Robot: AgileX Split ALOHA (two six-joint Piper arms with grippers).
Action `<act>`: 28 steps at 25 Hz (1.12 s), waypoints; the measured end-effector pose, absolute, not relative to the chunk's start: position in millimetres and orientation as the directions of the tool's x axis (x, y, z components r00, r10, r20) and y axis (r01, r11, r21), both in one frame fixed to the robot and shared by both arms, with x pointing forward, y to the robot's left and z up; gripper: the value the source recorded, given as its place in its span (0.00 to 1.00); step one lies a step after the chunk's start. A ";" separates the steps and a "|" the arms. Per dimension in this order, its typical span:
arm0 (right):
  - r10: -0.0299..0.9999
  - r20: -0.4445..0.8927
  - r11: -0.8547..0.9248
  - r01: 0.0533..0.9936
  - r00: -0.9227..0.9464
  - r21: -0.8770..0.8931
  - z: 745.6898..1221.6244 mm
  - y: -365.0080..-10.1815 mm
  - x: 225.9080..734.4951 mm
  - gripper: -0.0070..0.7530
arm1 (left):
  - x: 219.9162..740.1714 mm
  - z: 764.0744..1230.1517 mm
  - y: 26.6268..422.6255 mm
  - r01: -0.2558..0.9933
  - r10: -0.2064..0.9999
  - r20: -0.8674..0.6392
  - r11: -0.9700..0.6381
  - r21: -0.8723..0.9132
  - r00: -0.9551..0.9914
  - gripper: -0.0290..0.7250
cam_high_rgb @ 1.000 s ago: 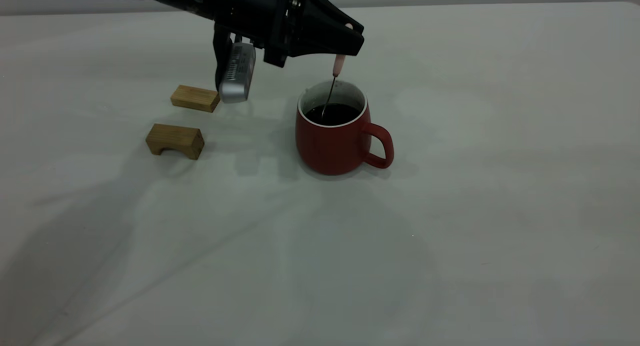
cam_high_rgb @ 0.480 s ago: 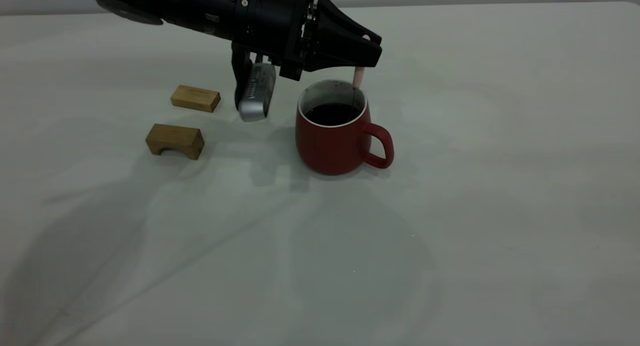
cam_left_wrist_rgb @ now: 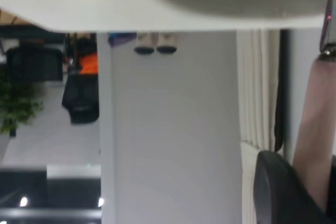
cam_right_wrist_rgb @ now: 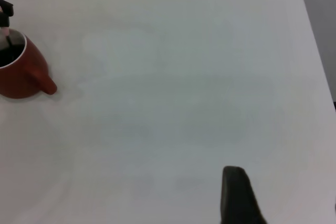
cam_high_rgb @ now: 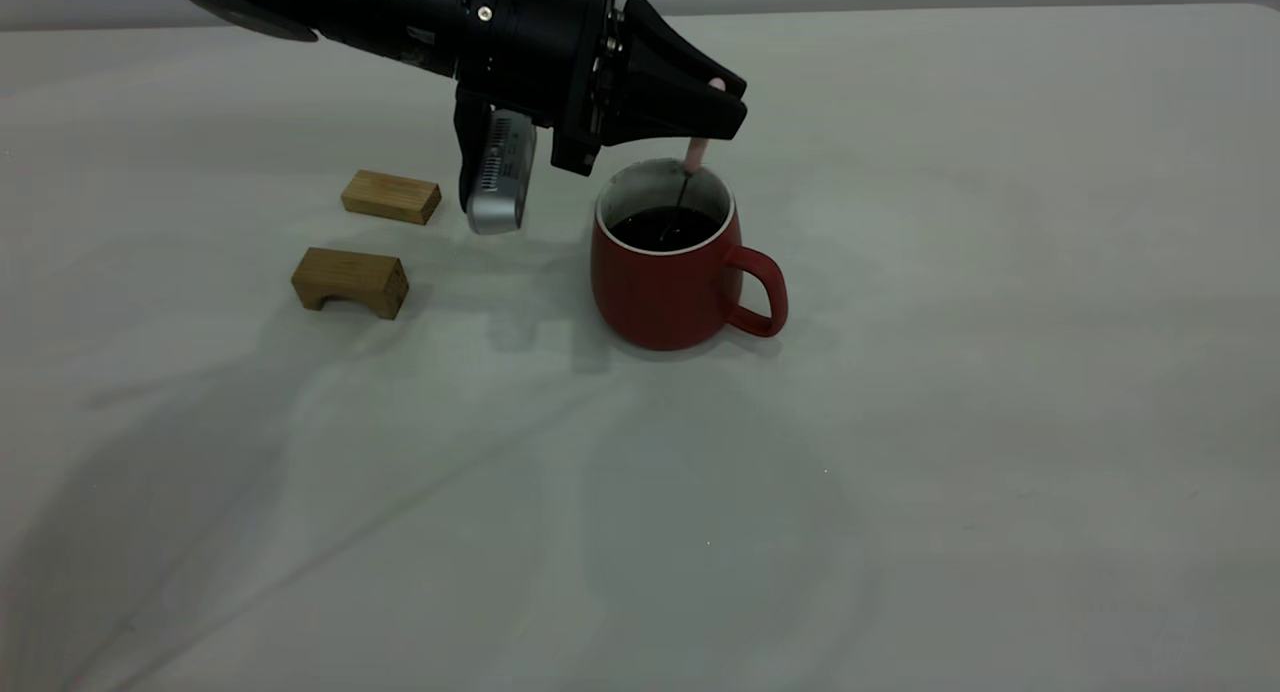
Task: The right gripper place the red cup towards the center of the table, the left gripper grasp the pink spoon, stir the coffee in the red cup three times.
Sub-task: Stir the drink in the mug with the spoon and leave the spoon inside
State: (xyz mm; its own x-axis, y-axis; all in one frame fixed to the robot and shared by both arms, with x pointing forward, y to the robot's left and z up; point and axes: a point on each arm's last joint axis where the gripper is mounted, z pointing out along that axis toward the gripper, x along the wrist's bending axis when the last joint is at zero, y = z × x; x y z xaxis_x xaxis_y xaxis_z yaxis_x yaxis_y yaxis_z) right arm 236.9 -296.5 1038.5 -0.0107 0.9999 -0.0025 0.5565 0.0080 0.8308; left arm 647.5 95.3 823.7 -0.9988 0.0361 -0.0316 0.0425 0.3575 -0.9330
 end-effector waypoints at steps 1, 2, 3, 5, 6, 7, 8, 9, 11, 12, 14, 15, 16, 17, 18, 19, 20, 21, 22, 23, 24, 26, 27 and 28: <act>1.000 -0.002 0.008 0.556 -0.011 0.831 1038.5 -296.5 236.9 0.63 | 645.5 825.7 94.7 0.013 0.046 0.002 0.337 -0.942 -0.999 0.26; 1.000 -0.002 0.008 0.556 -0.011 0.831 1038.5 -296.5 236.9 0.63 | 644.1 827.1 94.2 -0.023 0.049 0.041 0.323 -0.946 -0.998 0.26; 1.000 -0.002 0.008 0.556 -0.011 0.831 1038.5 -296.5 236.9 0.63 | 642.9 828.2 94.0 -0.057 0.052 0.077 0.313 -0.948 -0.996 0.26; 1.000 -0.002 0.008 0.556 -0.011 0.831 1038.5 -296.5 236.9 0.63 | 640.3 828.9 94.0 -0.135 0.055 0.160 0.313 -0.940 -0.986 0.26; 1.000 -0.002 0.008 0.556 -0.011 0.831 1038.5 -296.5 236.9 0.63 | 640.0 828.5 94.2 -0.156 0.052 0.181 0.321 -0.934 -0.982 0.26; 1.000 -0.002 0.008 0.556 -0.011 0.831 1038.5 -296.5 236.9 0.63 | 640.5 827.3 95.7 -0.170 0.043 0.195 0.334 -0.927 -0.980 0.26; 1.000 -0.002 0.008 0.556 -0.011 0.831 1038.5 -296.5 236.9 0.63 | 641.4 825.9 97.5 -0.170 0.036 0.195 0.351 -0.921 -0.980 0.26; 1.000 -0.002 0.008 0.556 -0.011 0.831 1038.5 -296.5 236.9 0.63 | 641.9 824.6 99.0 -0.159 0.033 0.184 0.369 -0.916 -0.982 0.26; 1.000 -0.002 0.008 0.556 -0.011 0.831 1038.5 -296.5 236.9 0.63 | 644.9 822.4 102.6 -0.107 0.035 0.131 0.398 -0.911 -0.991 0.26; 1.000 -0.002 0.008 0.556 -0.011 0.831 1038.5 -296.5 236.9 0.63 | 647.5 822.3 103.6 -0.062 0.038 0.084 0.408 -0.911 -0.996 0.26; 1.000 -0.002 0.008 0.556 -0.011 0.831 1038.5 -296.5 236.9 0.63 | 652.2 822.8 105.3 0.022 0.044 -0.004 0.414 -0.910 -0.999 0.26; 1.000 -0.002 0.008 0.556 -0.011 0.831 1038.5 -296.5 236.9 0.63 | 653.9 823.5 105.4 0.052 0.044 -0.037 0.410 -0.910 -0.998 0.26; 1.000 -0.002 0.008 0.556 -0.011 0.831 1038.5 -296.5 236.9 0.63 | 654.9 824.2 105.1 0.070 0.042 -0.057 0.404 -0.912 -0.997 0.26; 1.000 -0.002 0.008 0.556 -0.011 0.831 1038.5 -296.5 236.9 0.63 | 655.2 825.0 104.3 0.078 0.041 -0.068 0.395 -0.915 -0.997 0.26; 1.000 -0.002 0.008 0.556 -0.011 0.831 1038.5 -296.5 236.9 0.63 | 655.3 826.3 103.4 0.076 0.037 -0.066 0.382 -0.921 -0.997 0.26; 1.000 -0.002 0.008 0.556 -0.011 0.831 1038.5 -296.5 236.9 0.63 | 654.6 827.5 102.4 0.064 0.038 -0.054 0.368 -0.927 -0.998 0.26; 1.000 -0.002 0.008 0.556 -0.011 0.831 1038.5 -296.5 236.9 0.63 | 653.1 828.7 101.1 0.046 0.043 -0.033 0.356 -0.933 -0.999 0.26; 1.000 -0.002 0.008 0.556 -0.011 0.831 1038.5 -296.5 236.9 0.63 | 651.4 830.3 99.9 0.022 0.051 -0.005 0.339 -0.941 -0.999 0.26; 1.000 -0.002 0.008 0.556 -0.011 0.831 1038.5 -296.5 236.9 0.63 | 650.2 831.5 99.4 -0.005 0.054 0.024 0.327 -0.945 -0.998 0.26; 1.000 -0.002 0.008 0.556 -0.011 0.831 1038.5 -296.5 236.9 0.63 | 648.4 832.5 98.6 -0.042 0.059 0.064 0.319 -0.947 -0.996 0.26; 1.000 -0.002 0.008 0.556 -0.011 0.831 1038.5 -296.5 236.9 0.63 | 647.5 832.6 98.7 -0.065 0.061 0.090 0.320 -0.945 -0.994 0.26; 1.000 -0.002 0.008 0.556 -0.011 0.831 1038.5 -296.5 236.9 0.63 | 644.9 830.7 99.7 -0.103 0.073 0.136 0.347 -0.932 -0.988 0.26; 1.000 -0.002 0.008 0.556 -0.011 0.831 1038.5 -296.5 236.9 0.63 | 644.1 829.4 100.7 -0.112 0.077 0.150 0.363 -0.925 -0.986 0.26; 1.000 -0.002 0.008 0.556 -0.011 0.831 1038.5 -296.5 236.9 0.63 | 643.6 827.8 101.9 -0.111 0.080 0.153 0.382 -0.917 -0.985 0.26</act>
